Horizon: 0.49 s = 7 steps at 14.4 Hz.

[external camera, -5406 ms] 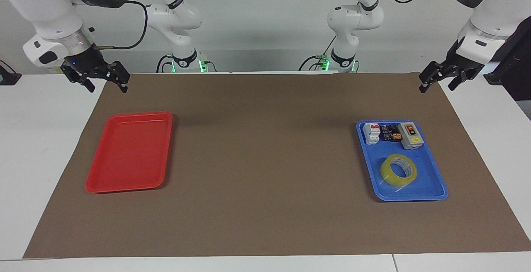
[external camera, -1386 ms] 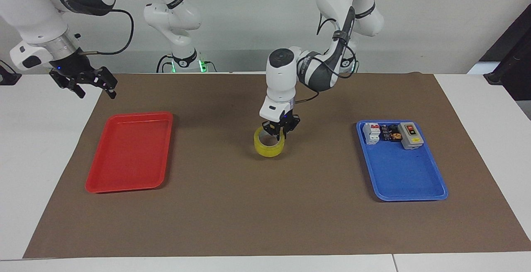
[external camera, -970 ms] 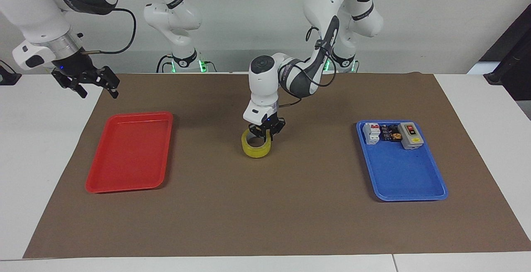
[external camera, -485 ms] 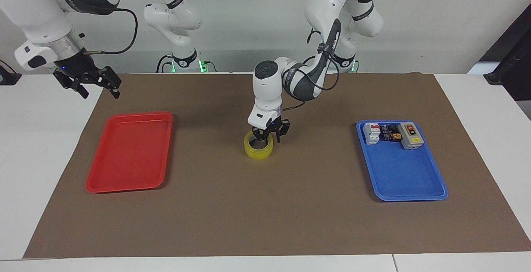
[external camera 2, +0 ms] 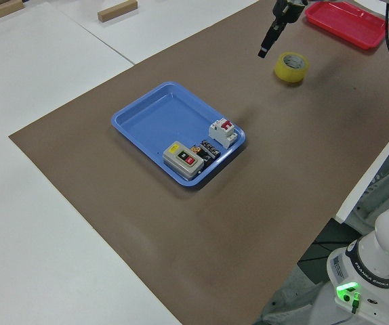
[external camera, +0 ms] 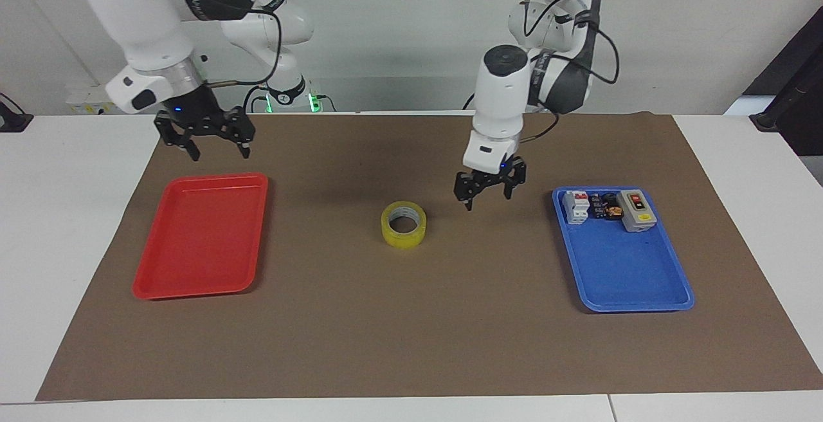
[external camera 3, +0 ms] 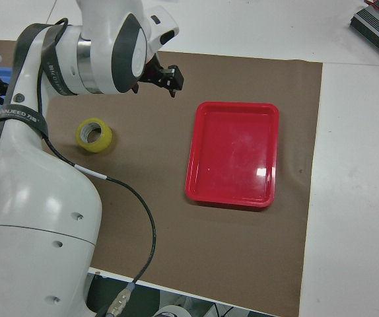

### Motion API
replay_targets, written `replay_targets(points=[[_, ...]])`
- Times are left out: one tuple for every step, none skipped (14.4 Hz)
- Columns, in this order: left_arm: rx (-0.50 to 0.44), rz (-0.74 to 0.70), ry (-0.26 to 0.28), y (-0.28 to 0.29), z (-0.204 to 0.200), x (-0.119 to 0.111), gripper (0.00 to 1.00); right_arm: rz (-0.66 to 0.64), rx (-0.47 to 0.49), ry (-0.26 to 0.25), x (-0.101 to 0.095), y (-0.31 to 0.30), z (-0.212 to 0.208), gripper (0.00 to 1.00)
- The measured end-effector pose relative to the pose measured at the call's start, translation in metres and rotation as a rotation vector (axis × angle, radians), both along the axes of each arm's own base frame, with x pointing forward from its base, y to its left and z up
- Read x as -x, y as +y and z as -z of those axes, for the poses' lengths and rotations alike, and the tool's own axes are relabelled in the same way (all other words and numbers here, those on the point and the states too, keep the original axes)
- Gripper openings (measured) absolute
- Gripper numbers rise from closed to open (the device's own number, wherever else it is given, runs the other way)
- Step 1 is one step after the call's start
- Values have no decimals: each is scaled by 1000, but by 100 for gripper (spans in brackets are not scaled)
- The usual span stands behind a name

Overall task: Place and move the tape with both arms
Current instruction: 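Lift the tape with the left gripper and set it mid-table, then withdraw the left gripper while the right gripper reaches the tape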

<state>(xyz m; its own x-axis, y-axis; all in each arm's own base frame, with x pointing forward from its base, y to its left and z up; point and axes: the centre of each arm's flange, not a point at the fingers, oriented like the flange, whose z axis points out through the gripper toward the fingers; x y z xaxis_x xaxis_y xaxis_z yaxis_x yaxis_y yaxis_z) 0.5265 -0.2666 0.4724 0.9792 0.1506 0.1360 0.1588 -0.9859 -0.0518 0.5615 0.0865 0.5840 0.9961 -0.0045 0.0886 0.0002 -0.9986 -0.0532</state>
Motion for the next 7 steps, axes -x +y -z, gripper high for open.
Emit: replay_targets(points=[[-6, 30, 23, 33, -14, -3, 100, 3, -8, -12, -3, 40, 10, 100], [13, 56, 43, 64, -27, -8, 100, 9, -16, -17, -5, 80, 21, 100], [42, 75, 58, 95, -37, -13, 100, 12, -23, -21, -7, 117, 33, 100], [60, 86, 70, 126, -47, -17, 100, 9, -30, -28, -9, 151, 46, 100], [68, 95, 84, 156, -57, -21, 100, 5, -37, -35, -10, 181, 61, 100], [69, 107, 92, 182, -69, -24, 100, 4, -41, -37, -12, 203, 76, 100], [68, 121, 93, 204, -82, -27, 100, 2, -41, -33, -12, 220, 91, 100]])
